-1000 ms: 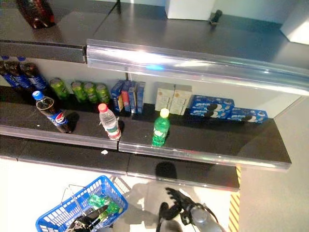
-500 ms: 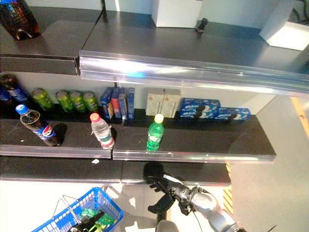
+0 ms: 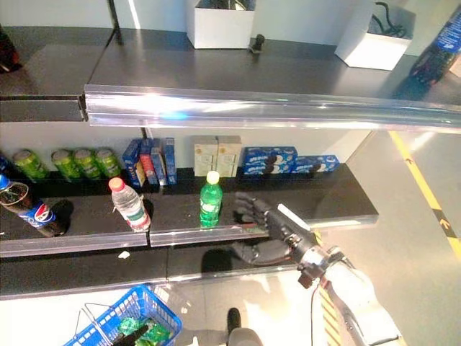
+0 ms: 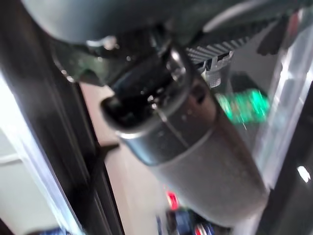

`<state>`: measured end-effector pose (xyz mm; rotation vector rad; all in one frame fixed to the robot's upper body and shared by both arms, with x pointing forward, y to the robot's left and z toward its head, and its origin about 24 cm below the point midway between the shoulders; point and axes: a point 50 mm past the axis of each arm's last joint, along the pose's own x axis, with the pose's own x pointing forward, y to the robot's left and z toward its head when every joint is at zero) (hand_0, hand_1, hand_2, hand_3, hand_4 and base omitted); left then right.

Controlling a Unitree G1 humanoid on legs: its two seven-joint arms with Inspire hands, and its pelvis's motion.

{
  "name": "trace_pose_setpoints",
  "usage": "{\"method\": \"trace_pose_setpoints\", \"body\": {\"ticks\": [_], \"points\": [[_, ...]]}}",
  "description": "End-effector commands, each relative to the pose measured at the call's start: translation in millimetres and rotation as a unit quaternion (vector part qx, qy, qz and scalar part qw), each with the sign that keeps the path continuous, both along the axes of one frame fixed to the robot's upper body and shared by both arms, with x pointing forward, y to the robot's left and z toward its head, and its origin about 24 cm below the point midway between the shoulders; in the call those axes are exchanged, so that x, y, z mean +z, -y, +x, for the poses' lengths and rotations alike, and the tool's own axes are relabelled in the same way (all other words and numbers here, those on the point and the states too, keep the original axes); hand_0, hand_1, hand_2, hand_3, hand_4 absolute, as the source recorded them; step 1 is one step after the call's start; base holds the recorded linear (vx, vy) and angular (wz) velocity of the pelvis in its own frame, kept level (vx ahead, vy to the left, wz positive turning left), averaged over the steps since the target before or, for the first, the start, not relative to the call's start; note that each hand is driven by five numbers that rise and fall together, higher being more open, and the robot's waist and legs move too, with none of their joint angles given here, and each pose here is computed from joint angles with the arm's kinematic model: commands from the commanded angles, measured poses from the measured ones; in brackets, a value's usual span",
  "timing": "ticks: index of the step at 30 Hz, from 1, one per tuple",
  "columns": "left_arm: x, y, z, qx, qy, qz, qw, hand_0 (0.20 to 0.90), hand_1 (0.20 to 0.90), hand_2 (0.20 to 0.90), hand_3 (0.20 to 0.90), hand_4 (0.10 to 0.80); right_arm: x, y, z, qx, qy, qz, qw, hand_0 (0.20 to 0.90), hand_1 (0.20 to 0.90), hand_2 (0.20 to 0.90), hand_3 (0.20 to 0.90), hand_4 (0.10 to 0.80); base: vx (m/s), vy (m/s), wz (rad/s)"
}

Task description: Pick up the drink and place into the basket.

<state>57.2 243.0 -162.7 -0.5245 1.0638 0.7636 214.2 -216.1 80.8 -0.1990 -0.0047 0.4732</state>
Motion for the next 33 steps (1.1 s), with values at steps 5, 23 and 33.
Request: {"method": "trace_pose_setpoints", "body": {"ticks": [5,23,33], "points": [[10.3,-18.2,8.9,0.006,0.057,0.046,0.997,0.300,0.300,0.300,0.200,0.100,55.5,-7.2,2.5,-0.072,0.189,0.077,0.976,0.900,0.900,0.900,0.900,0.800,0.039,0.032,-0.02],[17.3,7.1,59.9,0.002,0.108,0.026,0.994,0.300,0.300,0.300,0.200,0.100,88.5,-44.8,51.9,-0.208,0.308,0.110,0.922,0.900,0.900,0.900,0.900,0.800,-0.055,-0.006,0.12],[24.0,8.8,76.6,0.012,0.153,0.014,0.988,0.300,0.300,0.300,0.200,0.100,90.2,-44.3,60.6,-0.225,0.316,0.071,0.919,0.900,0.900,0.900,0.900,0.800,-0.015,0.005,0.01]]}}
